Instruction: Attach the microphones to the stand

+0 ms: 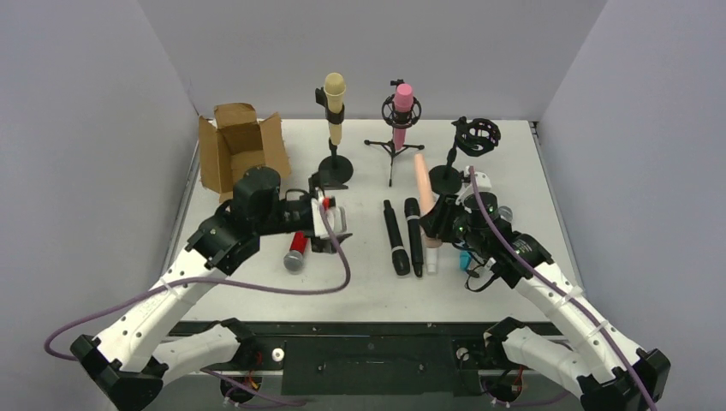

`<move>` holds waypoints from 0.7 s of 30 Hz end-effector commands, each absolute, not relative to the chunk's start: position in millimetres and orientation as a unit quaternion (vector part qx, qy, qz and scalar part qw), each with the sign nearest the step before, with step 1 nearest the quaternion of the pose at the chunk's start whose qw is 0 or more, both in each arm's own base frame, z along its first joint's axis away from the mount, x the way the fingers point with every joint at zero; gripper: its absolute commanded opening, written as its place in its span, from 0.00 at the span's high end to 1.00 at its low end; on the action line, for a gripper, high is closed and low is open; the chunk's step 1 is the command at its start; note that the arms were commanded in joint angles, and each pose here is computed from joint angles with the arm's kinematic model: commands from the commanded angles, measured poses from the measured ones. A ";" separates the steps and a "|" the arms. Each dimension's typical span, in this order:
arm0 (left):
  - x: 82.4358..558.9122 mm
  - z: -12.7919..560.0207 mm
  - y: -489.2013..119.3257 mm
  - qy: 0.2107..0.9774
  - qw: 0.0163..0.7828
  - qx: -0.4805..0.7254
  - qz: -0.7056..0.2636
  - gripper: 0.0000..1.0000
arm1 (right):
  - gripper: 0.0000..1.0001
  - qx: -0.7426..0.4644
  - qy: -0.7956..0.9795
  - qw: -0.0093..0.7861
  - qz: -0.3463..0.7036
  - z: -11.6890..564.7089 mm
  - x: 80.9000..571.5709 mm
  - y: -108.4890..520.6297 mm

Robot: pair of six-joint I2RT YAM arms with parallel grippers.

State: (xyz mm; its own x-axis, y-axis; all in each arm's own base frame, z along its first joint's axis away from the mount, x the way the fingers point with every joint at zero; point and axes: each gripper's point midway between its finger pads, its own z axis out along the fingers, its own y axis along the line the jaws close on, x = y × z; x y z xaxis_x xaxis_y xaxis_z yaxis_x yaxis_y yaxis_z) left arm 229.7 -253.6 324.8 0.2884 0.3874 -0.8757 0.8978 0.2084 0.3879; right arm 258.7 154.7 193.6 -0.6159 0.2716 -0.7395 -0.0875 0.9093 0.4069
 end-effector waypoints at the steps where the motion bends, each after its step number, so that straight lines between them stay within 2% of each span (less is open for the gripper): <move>1: 224.5 342.6 -264.6 0.363 0.627 0.686 -0.069 0.04 | 1.00 -0.081 0.860 0.379 0.332 232.7 216.3 204.6; 5: 222.4 344.0 -278.9 0.238 0.652 0.719 0.028 0.04 | 1.00 -0.142 0.837 0.356 0.391 263.3 202.7 229.0; 9: 218.1 335.7 -285.1 0.176 0.647 0.739 0.062 0.04 | 1.00 -0.182 0.821 0.339 0.421 282.1 194.2 247.1; 17: 229.5 334.9 -296.1 0.174 0.643 0.740 0.096 0.01 | 1.00 -0.222 0.798 0.310 0.467 301.3 187.5 277.4; 20: 232.6 326.9 -294.9 0.183 0.620 0.756 0.100 0.10 | 1.00 -0.228 0.791 0.304 0.479 305.0 187.3 286.6; 21: 234.5 323.6 -295.1 0.188 0.612 0.762 0.100 0.18 | 1.00 -0.230 0.787 0.307 0.483 308.2 188.1 288.8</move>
State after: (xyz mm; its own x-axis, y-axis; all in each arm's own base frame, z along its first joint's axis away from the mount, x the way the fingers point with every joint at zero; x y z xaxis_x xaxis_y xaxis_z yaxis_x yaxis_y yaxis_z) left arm 225.3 -294.5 306.2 0.9144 0.3784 -0.1437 0.2205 -0.1680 0.9608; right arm 189.7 271.8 273.4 -0.7583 -0.0815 -0.6468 -0.5824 0.5304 0.6160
